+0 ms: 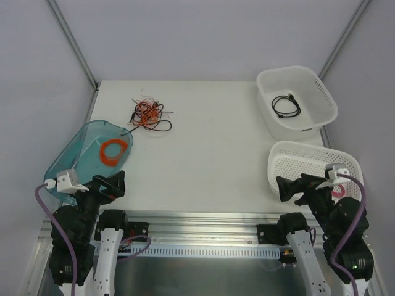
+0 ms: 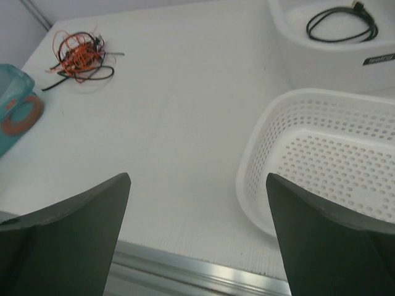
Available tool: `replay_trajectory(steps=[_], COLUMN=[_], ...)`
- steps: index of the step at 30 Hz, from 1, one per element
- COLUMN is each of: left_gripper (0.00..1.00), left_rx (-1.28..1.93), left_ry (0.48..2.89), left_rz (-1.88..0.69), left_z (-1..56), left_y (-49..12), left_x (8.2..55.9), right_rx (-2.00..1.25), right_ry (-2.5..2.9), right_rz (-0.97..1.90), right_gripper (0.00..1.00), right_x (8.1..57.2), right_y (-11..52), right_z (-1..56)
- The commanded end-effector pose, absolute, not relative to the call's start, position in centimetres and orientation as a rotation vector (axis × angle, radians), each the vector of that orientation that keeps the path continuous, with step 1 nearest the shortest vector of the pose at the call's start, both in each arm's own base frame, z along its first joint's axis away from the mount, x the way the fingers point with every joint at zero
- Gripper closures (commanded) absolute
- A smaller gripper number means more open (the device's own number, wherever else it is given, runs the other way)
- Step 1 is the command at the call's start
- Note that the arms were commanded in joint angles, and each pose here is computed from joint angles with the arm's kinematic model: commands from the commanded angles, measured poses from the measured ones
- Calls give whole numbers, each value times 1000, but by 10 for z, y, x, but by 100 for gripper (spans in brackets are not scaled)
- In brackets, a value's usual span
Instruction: Untangle the cables
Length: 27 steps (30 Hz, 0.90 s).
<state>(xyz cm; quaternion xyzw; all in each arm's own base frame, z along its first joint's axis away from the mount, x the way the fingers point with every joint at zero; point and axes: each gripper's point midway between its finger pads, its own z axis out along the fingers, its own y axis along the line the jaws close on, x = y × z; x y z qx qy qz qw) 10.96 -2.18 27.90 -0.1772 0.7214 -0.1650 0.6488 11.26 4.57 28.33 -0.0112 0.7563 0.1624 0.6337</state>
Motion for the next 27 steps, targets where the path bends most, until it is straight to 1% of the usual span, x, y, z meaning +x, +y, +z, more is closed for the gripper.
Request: replay_trajectory(steps=[1, 2, 4, 6, 7, 10, 11, 13, 18, 19, 20, 22, 23, 24, 25, 26, 27], left_gripper=[1, 1, 1, 1, 1, 1, 1, 1, 1, 1, 1, 1, 1, 1, 1, 1, 1], left_rx=[-474, -502, -560, -633, -635, -610, -596, -576, -475, -448, -426, -392, -377, -364, -345, -321, -303], left_ry=[1614, 1648, 1633, 1688, 1690, 1810, 1859, 1905, 2057, 2044, 2108, 2111, 2167, 2181, 2166, 2224, 2240], left_rz=[-467, -472, -505, -521, -540, -585, -576, -554, -422, -410, -372, -336, -294, -278, -272, -272, -284], left_z=[283, 273, 273, 260, 263, 257, 256, 257, 255, 268, 250, 254, 234, 228, 235, 213, 207], left_y=[-28, -28, -28, -28, -30, -43, -45, -45, -36, -35, -32, -28, -24, -22, -21, -23, -26], left_x=[128, 139, 154, 175, 184, 215, 232, 251, 323, 337, 354, 379, 394, 404, 418, 431, 440], right_rx=[-38, -41, -52, -52, -64, -77, -79, -82, -150, -125, -127, -139, -146, -152, -164, -170, -175], right_ry=[1891, 1915, 1948, 1967, 1967, 1985, 1993, 2009, 2002, 1999, 2003, 1998, 1999, 2000, 1992, 1993, 1993], right_rz=[428, 427, 433, 441, 455, 448, 446, 445, 491, 475, 473, 480, 486, 495, 514, 523, 531], right_gripper=[3, 3, 3, 3, 3, 3, 3, 3, 3, 3, 3, 3, 3, 3, 3, 3, 3], right_x=[127, 128, 130, 133, 134, 137, 138, 140, 139, 139, 139, 138, 138, 138, 137, 137, 136], right_y=[59, 60, 62, 64, 67, 67, 67, 68, 77, 74, 74, 75, 76, 78, 81, 82, 84], right_z=[265, 262, 257, 254, 254, 252, 252, 251, 249, 249, 246, 245, 243, 241, 243, 242, 240])
